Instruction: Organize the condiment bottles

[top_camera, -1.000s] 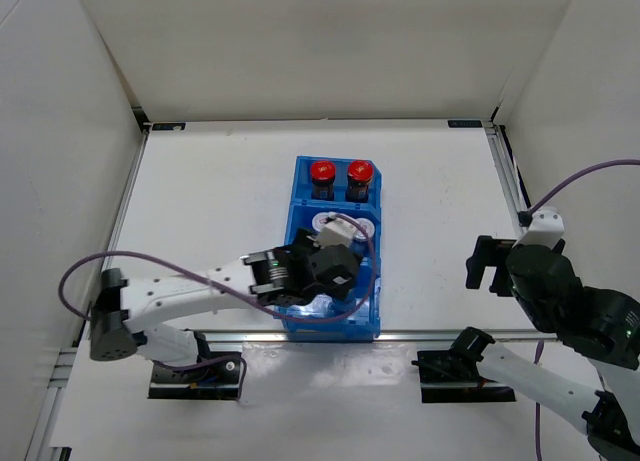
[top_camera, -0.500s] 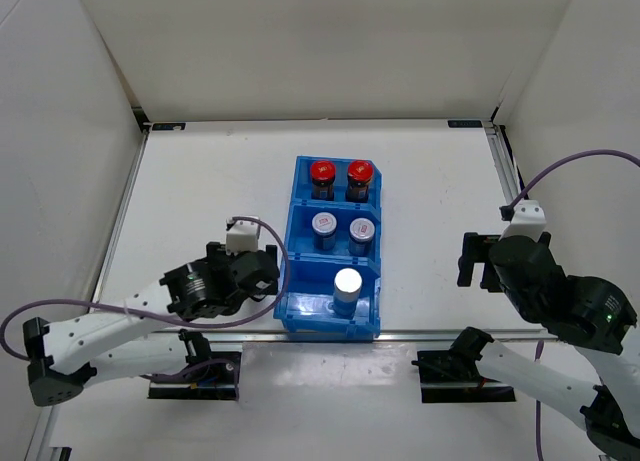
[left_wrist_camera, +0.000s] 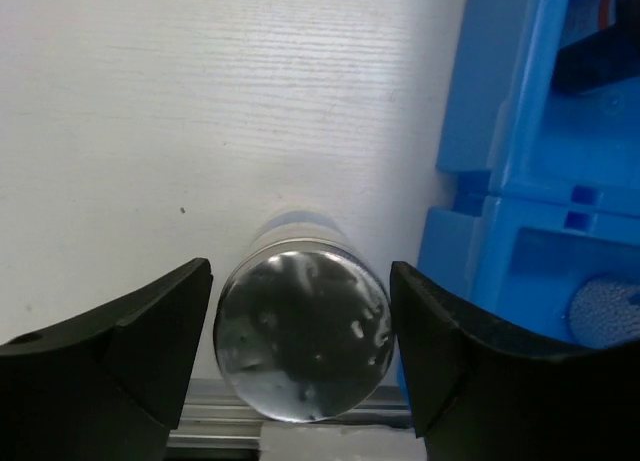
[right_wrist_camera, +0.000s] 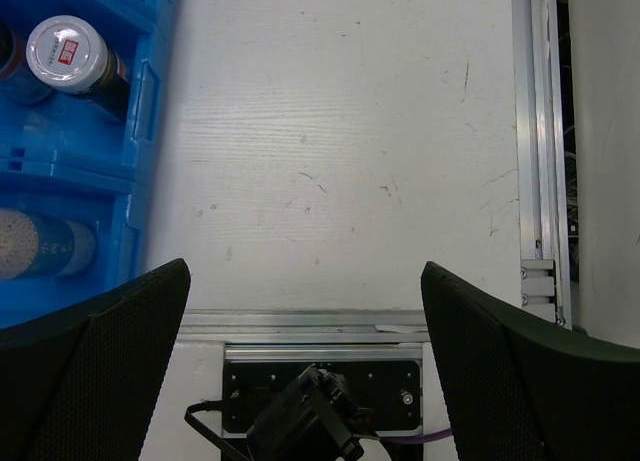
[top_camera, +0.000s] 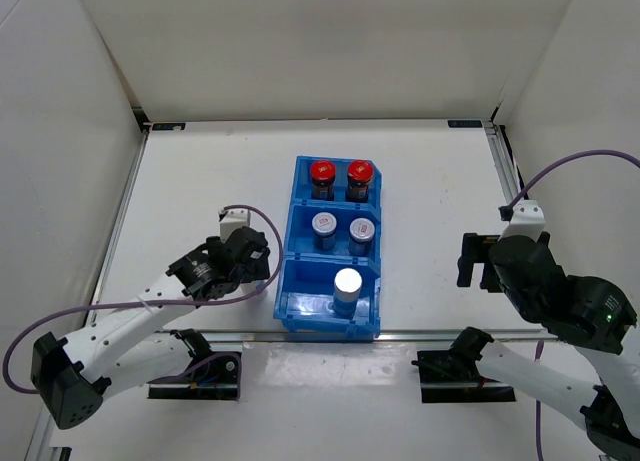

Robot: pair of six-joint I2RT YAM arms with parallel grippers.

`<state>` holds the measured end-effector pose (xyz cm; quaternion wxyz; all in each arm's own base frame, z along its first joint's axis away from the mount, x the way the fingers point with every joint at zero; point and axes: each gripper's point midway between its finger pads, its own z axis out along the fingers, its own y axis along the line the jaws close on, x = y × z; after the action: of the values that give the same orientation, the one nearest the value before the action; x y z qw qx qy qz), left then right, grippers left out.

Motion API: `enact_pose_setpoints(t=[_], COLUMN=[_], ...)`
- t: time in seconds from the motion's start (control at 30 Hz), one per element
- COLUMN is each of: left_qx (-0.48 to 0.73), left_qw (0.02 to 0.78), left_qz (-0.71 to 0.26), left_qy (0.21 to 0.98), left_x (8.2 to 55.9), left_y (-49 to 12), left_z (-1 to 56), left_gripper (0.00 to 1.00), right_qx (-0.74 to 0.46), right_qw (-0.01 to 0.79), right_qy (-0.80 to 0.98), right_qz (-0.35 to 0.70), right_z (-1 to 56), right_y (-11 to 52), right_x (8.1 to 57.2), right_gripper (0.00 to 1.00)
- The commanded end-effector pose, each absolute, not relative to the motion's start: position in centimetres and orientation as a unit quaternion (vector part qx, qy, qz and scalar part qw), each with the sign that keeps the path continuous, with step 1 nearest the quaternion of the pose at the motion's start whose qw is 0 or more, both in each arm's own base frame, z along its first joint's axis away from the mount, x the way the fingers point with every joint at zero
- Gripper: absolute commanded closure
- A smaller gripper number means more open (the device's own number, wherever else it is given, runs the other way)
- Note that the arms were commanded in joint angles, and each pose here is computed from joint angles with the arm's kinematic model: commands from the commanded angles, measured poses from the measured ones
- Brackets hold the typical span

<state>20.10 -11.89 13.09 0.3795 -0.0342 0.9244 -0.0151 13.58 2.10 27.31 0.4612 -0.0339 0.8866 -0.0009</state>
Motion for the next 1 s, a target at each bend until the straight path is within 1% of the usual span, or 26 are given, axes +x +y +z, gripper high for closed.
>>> enact_pose_setpoints(t=[0.0,0.07,0.1,0.17,0.2,0.23,0.3,0.37,0.4,0.5,0.8,0.93,0.97], left_qx=[-0.022,-0.021,-0.017,-0.018,-0.009,-0.011,0.001,0.004,0.011,0.019,0.088,0.11,0.119], left_qw=[0.396,0.408,0.411,0.427,0.431,0.435,0.449,0.46,0.466,0.471,0.457,0.449,0.442], left_qz=[-0.064,-0.08,-0.087,-0.101,-0.106,-0.11,-0.122,-0.123,-0.138,-0.159,-0.196,-0.192,-0.185], left_qy=[0.916,0.909,0.907,0.898,0.896,0.894,0.885,0.879,0.874,0.868,0.863,0.866,0.87], left_x=[21.4,21.9,21.8,22.0,21.9,21.9,21.4,21.2,20.9,20.5,18.6,18.4,18.2], left_y=[-13.8,-14.4,-14.5,-14.7,-15.0,-15.0,-15.7,-15.7,-16.4,-17.4,-22.7,-24.9,-25.4], left_z=[14.7,16.4,17.1,19.6,20.4,21.2,23.6,25.0,26.3,27.6,27.5,25.9,25.2], left_gripper=[0.19,0.32,0.42,0.57,0.68,0.7,0.73,0.73,0.75,0.77,0.78,0.78,0.77], right_qx=[-0.034,-0.034,-0.034,-0.034,-0.034,-0.034,-0.034,-0.034,-0.034,-0.034,-0.036,-0.036,-0.036], right_qw=[0.472,0.472,0.472,0.472,0.472,0.472,0.472,0.472,0.472,0.472,0.469,0.469,0.469], right_qy=[0.881,0.881,0.881,0.881,0.881,0.881,0.881,0.881,0.881,0.881,0.882,0.882,0.882], right_qz=[0.002,0.002,0.002,0.002,0.002,0.002,0.002,0.002,0.002,0.002,-0.001,-0.001,-0.001], right_z=[27.7,27.7,27.7,27.7,27.7,27.7,27.7,27.7,27.7,27.7,27.6,27.6,27.6], right_y=[2.3,2.3,2.3,2.3,2.3,2.3,2.3,2.3,2.3,2.3,2.4,2.4,2.4], right_x=[14.0,14.0,14.0,14.0,14.0,14.0,14.0,14.0,14.0,14.0,14.0,14.0,14.0], right_gripper=[0.01,0.01,0.01,0.01,0.01,0.01,0.01,0.01,0.01,0.01,0.01,0.01,0.01])
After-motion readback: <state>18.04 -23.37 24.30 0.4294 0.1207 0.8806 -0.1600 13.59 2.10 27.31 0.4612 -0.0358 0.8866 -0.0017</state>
